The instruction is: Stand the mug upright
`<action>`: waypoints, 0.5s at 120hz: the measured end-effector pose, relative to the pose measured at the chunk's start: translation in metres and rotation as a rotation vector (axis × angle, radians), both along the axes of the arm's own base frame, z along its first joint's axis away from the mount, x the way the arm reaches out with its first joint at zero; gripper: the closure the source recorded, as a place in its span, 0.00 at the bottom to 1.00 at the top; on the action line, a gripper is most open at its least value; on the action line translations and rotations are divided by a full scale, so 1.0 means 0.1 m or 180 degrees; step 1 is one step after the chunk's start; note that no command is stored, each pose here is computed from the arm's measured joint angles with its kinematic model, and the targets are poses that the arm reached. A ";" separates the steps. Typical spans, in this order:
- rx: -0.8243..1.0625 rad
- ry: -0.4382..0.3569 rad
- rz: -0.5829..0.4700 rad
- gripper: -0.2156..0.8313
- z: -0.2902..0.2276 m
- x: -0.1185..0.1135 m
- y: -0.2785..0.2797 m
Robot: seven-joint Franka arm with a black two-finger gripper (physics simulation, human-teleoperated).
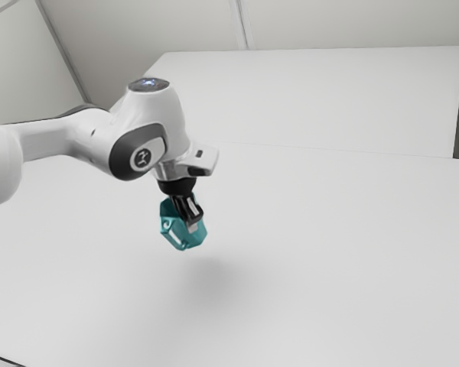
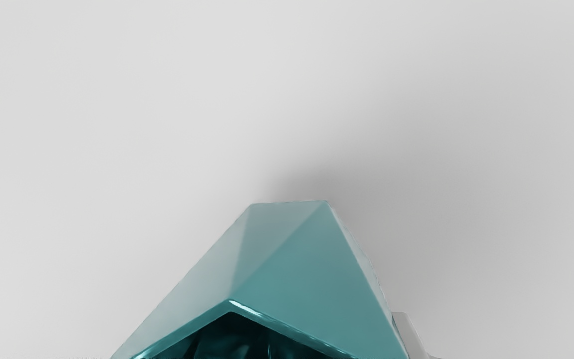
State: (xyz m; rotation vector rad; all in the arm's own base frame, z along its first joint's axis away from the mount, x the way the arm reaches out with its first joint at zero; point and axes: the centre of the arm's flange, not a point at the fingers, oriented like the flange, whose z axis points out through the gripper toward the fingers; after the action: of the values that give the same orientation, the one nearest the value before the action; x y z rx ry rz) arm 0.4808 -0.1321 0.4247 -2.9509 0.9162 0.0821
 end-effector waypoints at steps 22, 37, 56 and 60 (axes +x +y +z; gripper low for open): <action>0.0136 0.0045 0.0106 0.96 -0.27 0.06 -0.01; 0.0169 0.0025 0.0178 0.96 -0.38 0.10 -0.01; 0.0196 -0.0001 0.0259 0.96 -0.51 0.13 0.00; 0.0198 -0.0002 0.0277 0.96 -0.54 0.13 0.00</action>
State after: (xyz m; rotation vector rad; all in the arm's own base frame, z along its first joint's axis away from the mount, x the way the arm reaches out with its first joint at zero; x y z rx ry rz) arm 0.4943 -0.1317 0.3709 -2.9321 0.7705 0.1112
